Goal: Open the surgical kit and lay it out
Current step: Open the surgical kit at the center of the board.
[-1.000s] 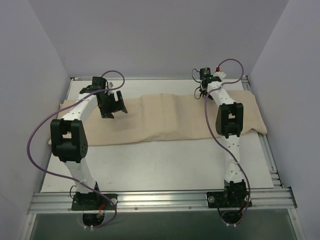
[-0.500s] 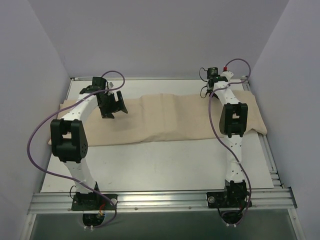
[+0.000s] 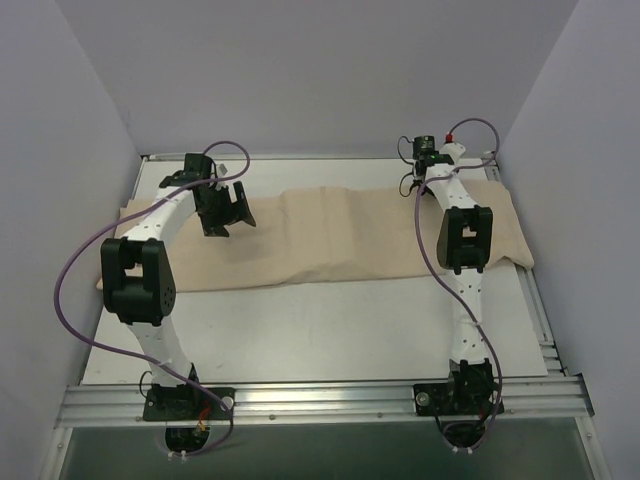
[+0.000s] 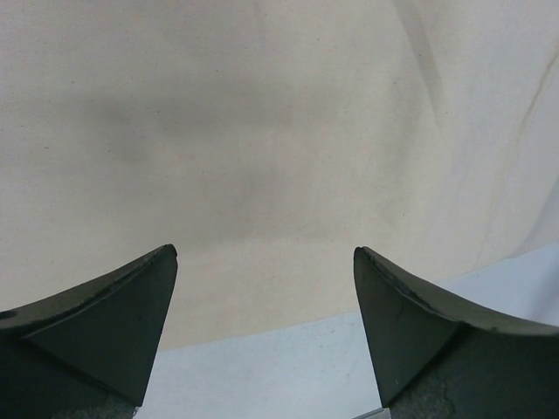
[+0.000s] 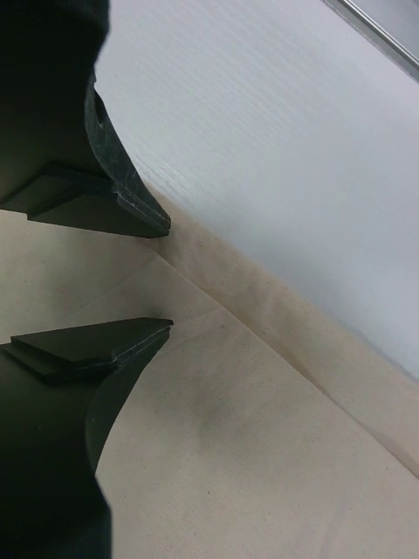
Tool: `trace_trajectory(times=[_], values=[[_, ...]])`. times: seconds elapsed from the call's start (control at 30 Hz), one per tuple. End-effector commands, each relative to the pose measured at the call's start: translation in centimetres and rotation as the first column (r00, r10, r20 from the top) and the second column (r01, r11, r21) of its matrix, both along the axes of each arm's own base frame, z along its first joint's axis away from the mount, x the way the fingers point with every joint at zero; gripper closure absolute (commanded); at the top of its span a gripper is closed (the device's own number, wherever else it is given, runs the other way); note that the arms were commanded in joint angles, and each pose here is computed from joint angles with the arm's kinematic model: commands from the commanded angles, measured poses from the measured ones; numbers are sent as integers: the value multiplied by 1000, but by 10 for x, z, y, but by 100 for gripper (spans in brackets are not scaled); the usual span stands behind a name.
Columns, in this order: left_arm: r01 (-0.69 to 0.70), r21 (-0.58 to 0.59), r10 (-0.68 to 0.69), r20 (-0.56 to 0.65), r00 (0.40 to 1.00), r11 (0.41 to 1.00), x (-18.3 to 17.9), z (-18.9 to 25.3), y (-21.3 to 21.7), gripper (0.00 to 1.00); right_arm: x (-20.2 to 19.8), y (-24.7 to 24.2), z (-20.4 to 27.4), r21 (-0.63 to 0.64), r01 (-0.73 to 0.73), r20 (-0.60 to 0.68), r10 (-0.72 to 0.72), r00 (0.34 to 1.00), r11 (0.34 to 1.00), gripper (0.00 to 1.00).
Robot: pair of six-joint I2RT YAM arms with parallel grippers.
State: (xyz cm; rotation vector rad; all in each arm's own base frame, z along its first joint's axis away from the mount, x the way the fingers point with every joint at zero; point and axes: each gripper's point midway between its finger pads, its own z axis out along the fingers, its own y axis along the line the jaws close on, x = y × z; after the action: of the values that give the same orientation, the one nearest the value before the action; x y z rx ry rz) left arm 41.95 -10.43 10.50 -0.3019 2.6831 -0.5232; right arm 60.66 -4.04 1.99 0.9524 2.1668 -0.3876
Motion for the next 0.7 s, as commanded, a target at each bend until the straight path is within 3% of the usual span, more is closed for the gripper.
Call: trace_trajectory(times=[0.0,0.2,0.43,0.67], values=[[17,-23,-16,66,998,1000,8,16,-6,9,2,-12,-2,-18,25,0,-25,1000,1000,59],[21,-29,-19,61,998,999,8,15,-7,9,0,-14,-4,-3,26,-11,-26,1000,1000,71],[19,-38,-17,64,998,999,9,17,-8,9,1,-15,-3,6,30,-3,-30,1000,1000,91],[15,-36,-13,59,998,999,6,18,-7,9,3,-16,6,22,35,22,-36,999,999,100]])
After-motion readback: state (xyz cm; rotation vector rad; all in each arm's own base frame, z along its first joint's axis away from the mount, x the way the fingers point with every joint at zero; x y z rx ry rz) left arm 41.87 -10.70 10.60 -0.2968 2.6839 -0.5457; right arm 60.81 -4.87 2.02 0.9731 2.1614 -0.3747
